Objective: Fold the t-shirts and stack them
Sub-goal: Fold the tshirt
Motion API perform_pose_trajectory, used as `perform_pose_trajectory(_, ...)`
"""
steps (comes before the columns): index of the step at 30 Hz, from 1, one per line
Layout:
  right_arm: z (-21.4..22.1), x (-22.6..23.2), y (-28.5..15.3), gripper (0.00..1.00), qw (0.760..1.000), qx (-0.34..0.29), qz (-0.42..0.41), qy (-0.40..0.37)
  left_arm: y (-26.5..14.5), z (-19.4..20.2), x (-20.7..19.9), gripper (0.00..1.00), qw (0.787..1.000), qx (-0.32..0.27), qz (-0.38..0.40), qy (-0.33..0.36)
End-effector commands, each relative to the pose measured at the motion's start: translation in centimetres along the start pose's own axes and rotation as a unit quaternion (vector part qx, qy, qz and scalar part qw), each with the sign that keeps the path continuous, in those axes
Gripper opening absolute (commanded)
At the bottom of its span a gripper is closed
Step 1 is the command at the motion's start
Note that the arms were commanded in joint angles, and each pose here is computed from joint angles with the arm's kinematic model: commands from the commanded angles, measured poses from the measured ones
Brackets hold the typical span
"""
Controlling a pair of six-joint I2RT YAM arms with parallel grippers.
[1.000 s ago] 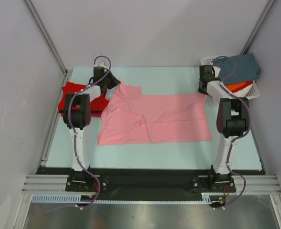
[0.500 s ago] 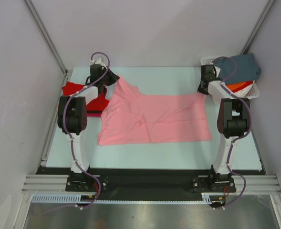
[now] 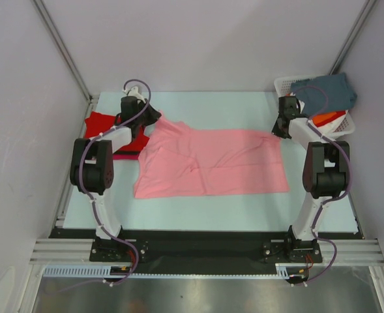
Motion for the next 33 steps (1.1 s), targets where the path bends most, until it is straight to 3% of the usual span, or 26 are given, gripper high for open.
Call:
perform_pose_trajectory(1,-2.5,-0.9,-2.8,0.00,0.998,-0.048,-0.010,0.029,-2.6,-2.5,-3.3,0.00,0.997,-0.053,0.029,0.050)
perform_pose_trajectory(21,-0.4,-3.0,-6.0,0.00,0.997,-0.056,-0.021,0.058,-12.0,-0.6,-4.1,0.00,0.984,-0.129,-0.019,0.124)
perform_pose_trajectory(33,2.5,-3.0,-6.8,0.00,0.995,-0.056,-0.028,0.077,-16.1,2.0,-2.7,0.00,0.982,-0.134,-0.044,0.126)
Point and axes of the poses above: each gripper's point midway between its finger pads, its own y axis out along the fingers, its own x axis along the line the jaws close on, z = x × y, the point moved 1 cm from there along -y, back along the fingers, and after that the axes turned 15 degrees about -y, right-handed, at the moved point
